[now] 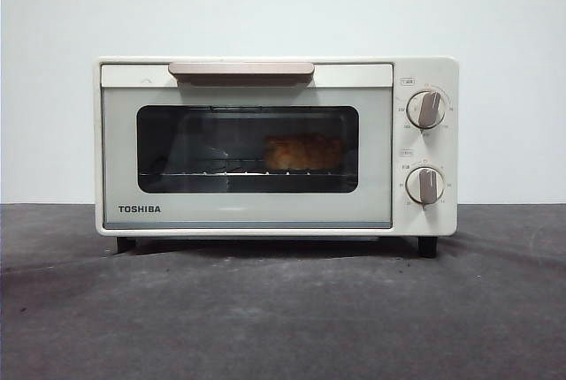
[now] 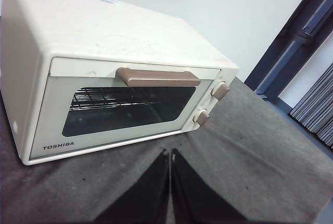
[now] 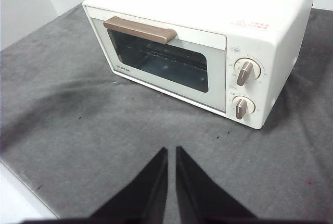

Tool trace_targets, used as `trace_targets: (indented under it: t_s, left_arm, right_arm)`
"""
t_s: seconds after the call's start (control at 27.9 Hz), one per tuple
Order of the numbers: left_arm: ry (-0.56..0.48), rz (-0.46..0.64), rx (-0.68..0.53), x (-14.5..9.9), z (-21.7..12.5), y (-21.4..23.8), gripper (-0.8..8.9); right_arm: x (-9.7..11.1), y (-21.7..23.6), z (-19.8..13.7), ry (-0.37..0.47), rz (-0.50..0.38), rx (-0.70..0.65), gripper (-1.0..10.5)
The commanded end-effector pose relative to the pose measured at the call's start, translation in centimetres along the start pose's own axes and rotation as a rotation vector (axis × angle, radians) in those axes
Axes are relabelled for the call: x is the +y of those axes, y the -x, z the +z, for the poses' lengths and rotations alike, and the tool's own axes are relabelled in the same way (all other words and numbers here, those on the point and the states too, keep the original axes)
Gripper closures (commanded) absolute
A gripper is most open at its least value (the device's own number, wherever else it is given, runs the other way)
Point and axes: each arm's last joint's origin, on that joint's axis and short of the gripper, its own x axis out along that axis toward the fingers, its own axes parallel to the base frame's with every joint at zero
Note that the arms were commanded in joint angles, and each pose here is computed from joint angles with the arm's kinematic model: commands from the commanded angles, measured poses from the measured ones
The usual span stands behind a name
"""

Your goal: The left arm flap open the oven, the right arm pick bread and place it into oven, the left arm flap close the oven

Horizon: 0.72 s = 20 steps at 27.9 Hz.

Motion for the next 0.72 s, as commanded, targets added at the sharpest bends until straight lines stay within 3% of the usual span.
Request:
trace_targets:
  t_s: [0.04, 0.5, 0.65, 0.72]
  left_arm:
    - [-0.029, -0.006, -0.014, -0.2, 0.3, 0.1, 8.03]
    - [-0.047, -0.012, -0.037, -0.2, 0.0, 0.3, 8.03]
    - [-0.117, -0.034, -0.116, 0.7, -1.6, -0.3, 8.03]
    - [-0.203, -0.034, -0.162, 1.5, -3.0, -0.6, 8.03]
  right_arm:
    - [0.1, 0.3, 0.5, 0.008, 0.007, -0.022, 9.3]
    - [0.1, 0.3, 0.5, 0.008, 0.007, -0.023, 9.3]
    - [0.1, 0.3, 0.5, 0.008, 0.007, -0.023, 9.3]
    - [0.1, 0.3, 0.5, 0.008, 0.007, -0.023, 9.3]
